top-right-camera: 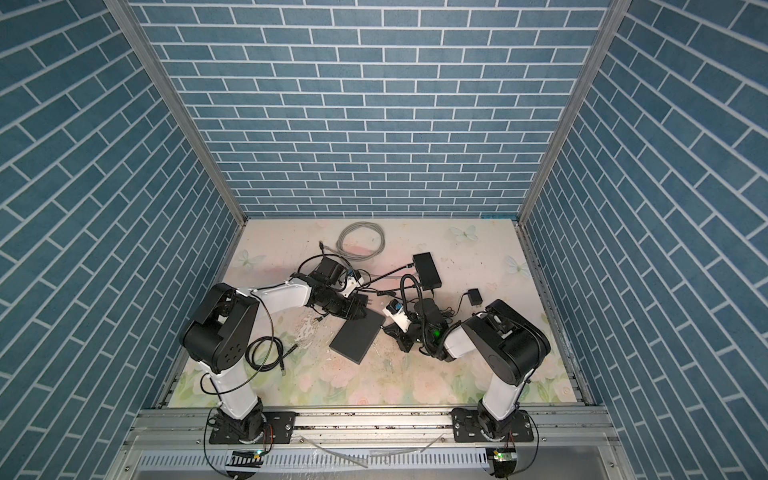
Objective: Insert the plug into the switch port
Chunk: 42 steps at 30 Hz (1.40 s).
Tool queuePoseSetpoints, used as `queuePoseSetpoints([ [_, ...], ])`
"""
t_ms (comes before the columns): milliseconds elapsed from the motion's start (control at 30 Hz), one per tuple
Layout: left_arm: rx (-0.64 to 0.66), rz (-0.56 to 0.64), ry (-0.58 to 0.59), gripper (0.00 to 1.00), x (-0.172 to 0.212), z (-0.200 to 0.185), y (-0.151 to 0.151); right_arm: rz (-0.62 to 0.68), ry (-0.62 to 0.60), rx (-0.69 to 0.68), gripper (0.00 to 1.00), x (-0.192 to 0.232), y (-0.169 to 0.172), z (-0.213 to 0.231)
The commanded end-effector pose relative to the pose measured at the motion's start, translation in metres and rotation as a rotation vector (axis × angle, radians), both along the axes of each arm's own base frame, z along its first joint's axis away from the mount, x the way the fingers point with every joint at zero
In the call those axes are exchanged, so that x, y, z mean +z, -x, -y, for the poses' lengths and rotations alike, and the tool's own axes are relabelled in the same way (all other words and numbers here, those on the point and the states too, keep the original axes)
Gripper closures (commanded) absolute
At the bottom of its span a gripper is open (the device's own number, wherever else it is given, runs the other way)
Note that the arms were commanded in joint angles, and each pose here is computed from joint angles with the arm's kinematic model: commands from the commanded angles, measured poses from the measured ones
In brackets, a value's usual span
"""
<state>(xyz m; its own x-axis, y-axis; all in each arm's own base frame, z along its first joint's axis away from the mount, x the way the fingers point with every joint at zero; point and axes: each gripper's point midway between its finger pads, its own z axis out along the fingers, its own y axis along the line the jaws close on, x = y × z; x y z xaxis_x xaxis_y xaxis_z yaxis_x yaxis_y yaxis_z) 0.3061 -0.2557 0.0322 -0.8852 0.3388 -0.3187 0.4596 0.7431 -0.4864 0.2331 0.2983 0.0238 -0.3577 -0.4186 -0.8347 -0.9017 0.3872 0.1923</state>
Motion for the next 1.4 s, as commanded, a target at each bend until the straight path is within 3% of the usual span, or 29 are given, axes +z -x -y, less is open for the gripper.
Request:
queuePoseSetpoints([
  [0,-0.074,-0.05,0.015,0.48,-0.006,0.01,0.015,0.048,-0.017,0.022,0.99,0.007,-0.008,-0.01],
  [233,-0.194,-0.041,0.004,0.49,-0.013,0.021,0.025,0.065,-0.023,0.037,0.99,0.014,-0.013,-0.016],
  [600,-0.26,-0.016,0.004,0.56,-0.017,0.023,0.024,0.091,0.013,0.047,1.0,0.02,-0.025,-0.018],
  [900,-0.266,-0.046,0.022,0.67,-0.023,0.022,0.035,0.114,0.001,-0.001,1.0,0.028,-0.039,-0.018],
  [1367,-0.241,-0.178,0.044,0.7,-0.033,0.031,0.063,0.149,-0.131,-0.111,1.0,0.06,-0.067,-0.028],
])
